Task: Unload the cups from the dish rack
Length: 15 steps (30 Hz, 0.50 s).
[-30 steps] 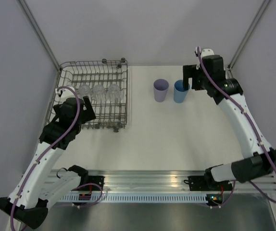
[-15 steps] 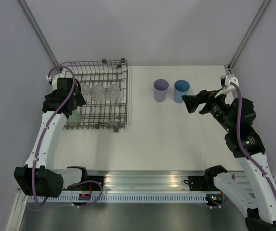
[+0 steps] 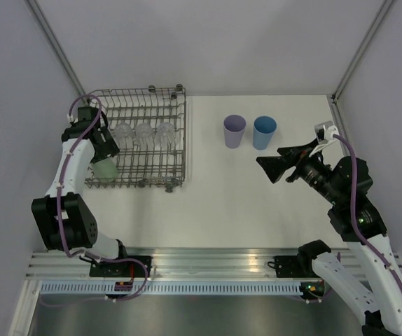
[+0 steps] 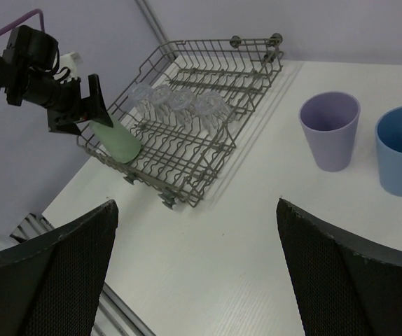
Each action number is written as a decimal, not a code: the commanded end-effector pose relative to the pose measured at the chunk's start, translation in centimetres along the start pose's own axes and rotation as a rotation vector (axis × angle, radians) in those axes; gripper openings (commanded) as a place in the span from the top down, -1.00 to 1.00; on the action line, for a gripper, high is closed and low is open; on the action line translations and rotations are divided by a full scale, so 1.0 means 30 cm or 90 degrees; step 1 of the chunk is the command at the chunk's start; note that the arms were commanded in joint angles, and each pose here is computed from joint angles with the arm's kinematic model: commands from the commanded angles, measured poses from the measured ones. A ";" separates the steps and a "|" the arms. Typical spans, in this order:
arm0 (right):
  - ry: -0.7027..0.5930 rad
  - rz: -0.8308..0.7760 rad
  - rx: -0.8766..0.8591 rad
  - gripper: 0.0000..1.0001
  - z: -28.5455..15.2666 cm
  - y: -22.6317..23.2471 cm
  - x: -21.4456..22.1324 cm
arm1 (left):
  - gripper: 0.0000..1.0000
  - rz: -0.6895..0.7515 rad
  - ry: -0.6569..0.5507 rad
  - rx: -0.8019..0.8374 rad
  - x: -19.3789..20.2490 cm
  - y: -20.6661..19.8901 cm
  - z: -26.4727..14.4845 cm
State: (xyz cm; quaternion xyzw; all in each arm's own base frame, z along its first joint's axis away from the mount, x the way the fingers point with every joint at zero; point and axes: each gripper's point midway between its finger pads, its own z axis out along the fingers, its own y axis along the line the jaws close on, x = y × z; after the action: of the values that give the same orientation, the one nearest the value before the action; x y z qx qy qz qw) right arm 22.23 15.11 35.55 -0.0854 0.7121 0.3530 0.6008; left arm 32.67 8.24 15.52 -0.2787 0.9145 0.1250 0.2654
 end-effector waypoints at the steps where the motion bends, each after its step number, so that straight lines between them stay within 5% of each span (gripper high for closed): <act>1: -0.004 0.008 -0.048 -0.96 -0.002 0.053 -0.002 | -0.99 0.005 -0.013 0.018 -0.064 -0.003 -0.002; 15: -0.010 -0.005 -0.079 -0.96 0.004 0.079 0.013 | -0.84 0.013 0.048 0.026 -0.043 -0.008 0.088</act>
State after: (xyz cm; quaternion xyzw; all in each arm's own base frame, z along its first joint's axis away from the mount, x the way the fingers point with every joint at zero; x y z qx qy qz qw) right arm 21.23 16.81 34.92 -0.1110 0.7050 0.3859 0.5845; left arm 33.69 9.61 12.95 -0.2868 0.9256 0.1112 0.2206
